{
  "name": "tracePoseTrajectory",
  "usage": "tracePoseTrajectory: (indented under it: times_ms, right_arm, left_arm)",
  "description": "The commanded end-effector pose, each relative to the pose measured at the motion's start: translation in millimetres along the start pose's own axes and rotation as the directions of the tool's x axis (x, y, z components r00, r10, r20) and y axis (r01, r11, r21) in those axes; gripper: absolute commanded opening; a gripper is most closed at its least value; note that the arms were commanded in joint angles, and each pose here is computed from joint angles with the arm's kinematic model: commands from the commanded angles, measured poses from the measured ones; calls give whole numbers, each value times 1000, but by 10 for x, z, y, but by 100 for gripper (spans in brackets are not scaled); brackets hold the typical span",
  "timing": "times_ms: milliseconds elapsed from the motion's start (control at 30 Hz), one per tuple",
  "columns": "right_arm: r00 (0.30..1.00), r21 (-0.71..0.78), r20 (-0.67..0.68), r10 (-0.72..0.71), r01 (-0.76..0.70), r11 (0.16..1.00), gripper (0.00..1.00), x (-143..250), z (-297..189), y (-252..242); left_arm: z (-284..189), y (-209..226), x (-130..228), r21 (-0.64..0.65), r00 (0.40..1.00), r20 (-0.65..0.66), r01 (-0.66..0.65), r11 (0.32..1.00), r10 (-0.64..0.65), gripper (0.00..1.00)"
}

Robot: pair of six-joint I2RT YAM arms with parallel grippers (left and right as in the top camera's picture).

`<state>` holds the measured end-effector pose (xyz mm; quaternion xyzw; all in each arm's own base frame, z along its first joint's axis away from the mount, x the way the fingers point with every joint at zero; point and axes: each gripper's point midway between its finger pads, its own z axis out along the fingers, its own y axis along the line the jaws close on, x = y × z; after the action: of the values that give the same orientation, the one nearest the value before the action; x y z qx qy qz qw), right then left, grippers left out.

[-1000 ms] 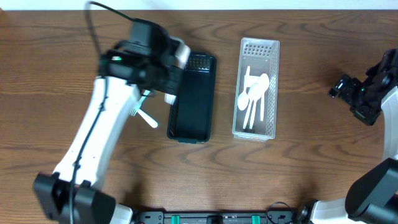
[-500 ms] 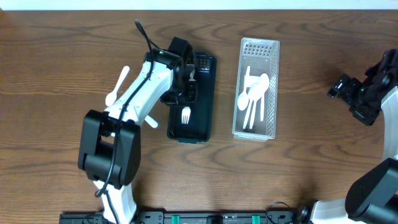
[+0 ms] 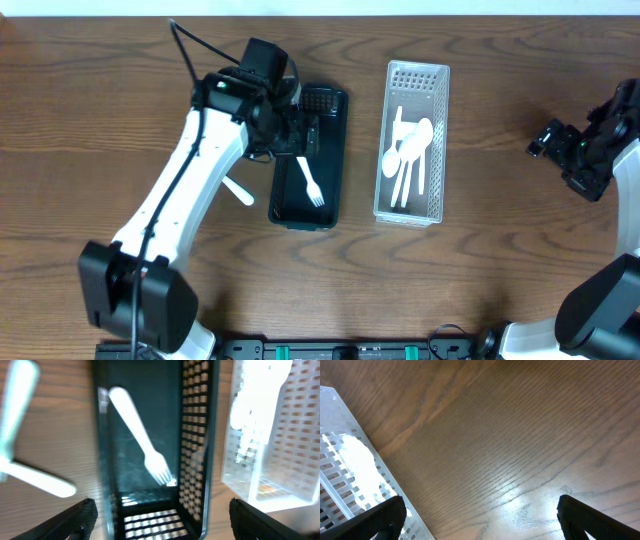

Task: Pack container
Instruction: 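Release the white fork into the black tray and withdraw left, then grasp the mint spoon with the left gripper and carry it right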

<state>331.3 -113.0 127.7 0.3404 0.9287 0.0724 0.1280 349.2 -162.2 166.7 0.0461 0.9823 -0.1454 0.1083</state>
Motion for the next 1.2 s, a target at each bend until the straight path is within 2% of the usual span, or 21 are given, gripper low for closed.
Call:
tracePoseTrajectory:
  times_ms: [0,67,167,333,500,633,700,767,1167]
  right_arm:
    - [1000,0,-10,-10,10,1000,99,7,31,-23]
    - [1000,0,-9,-11,11,1000,99,6,31,-24]
    - [1000,0,-9,-11,11,1000,99,5,31,-22]
    - [1000,0,-9,-11,11,1000,99,6,31,-22]
    - [1000,-2,-3,-12,12,1000,99,-9,31,-18]
    - [1000,-5,6,-13,13,1000,99,-32,31,-11]
    - [1000,-6,10,-14,14,1000,99,-40,31,-7]
    - [1000,-6,10,-14,14,1000,99,-41,31,-8]
    - [1000,-5,10,-14,14,1000,99,-41,31,-9]
  left_arm:
    - [-37,467,-94,-211,999,33,-1,977,8,87]
    - [-47,729,-137,-297,999,51,32,954,-18,87]
    - [1,1046,-168,-348,998,35,57,936,-48,83]
    - [222,1585,-117,-372,994,-109,-63,926,24,71]
    - [542,1934,-12,-326,961,-254,-195,925,113,70]
    - [765,2008,3,-260,923,-313,-310,914,224,70]
    - [894,1941,11,-174,891,-325,-387,906,318,66]
    - [966,1913,13,-134,874,-326,-419,898,359,64]
    - [1231,1988,99,-109,861,-369,-415,903,351,61]
